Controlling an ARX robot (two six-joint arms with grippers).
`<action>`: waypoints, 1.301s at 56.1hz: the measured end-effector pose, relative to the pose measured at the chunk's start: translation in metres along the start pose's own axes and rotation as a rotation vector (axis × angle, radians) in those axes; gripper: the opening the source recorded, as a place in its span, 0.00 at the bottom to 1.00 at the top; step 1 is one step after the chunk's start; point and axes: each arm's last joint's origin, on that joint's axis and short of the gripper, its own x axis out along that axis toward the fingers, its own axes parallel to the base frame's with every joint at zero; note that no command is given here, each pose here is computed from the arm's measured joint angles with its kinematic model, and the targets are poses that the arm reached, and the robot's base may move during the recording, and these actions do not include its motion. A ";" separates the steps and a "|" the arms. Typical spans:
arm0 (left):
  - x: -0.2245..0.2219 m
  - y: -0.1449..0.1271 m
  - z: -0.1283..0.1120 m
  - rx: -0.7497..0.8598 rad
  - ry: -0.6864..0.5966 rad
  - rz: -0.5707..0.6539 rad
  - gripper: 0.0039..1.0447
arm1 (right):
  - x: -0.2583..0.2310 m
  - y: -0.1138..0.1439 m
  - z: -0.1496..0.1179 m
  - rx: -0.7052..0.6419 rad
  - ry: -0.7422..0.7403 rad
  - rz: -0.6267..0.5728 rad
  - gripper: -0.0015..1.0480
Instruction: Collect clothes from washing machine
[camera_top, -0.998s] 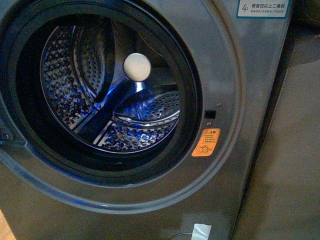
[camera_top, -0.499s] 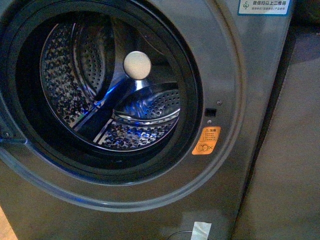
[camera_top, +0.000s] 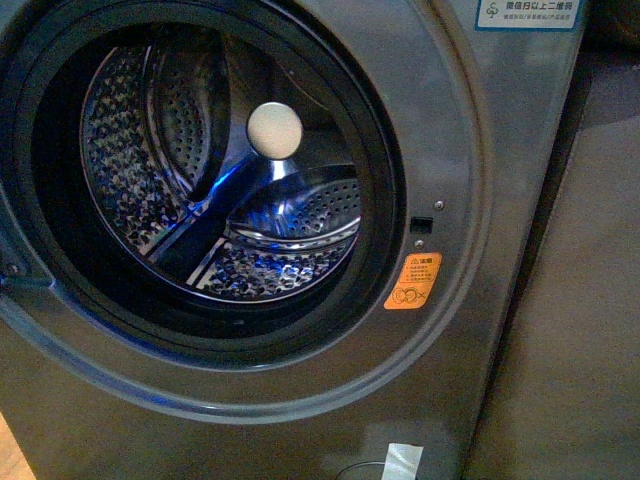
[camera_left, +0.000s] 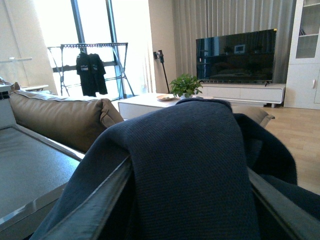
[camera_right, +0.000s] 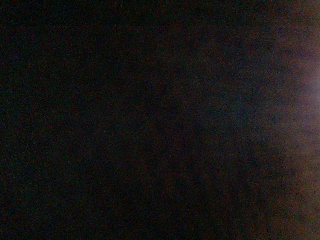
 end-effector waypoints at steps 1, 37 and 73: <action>0.000 0.000 0.000 0.000 -0.001 0.000 0.58 | 0.000 -0.003 0.002 -0.008 -0.009 -0.011 0.11; 0.000 0.000 0.002 0.002 -0.006 -0.001 0.94 | -0.057 -0.158 0.053 -0.164 0.123 -0.258 0.11; 0.000 0.000 0.002 0.002 -0.006 -0.001 0.94 | -0.274 -0.295 -0.048 0.123 0.798 -0.746 0.11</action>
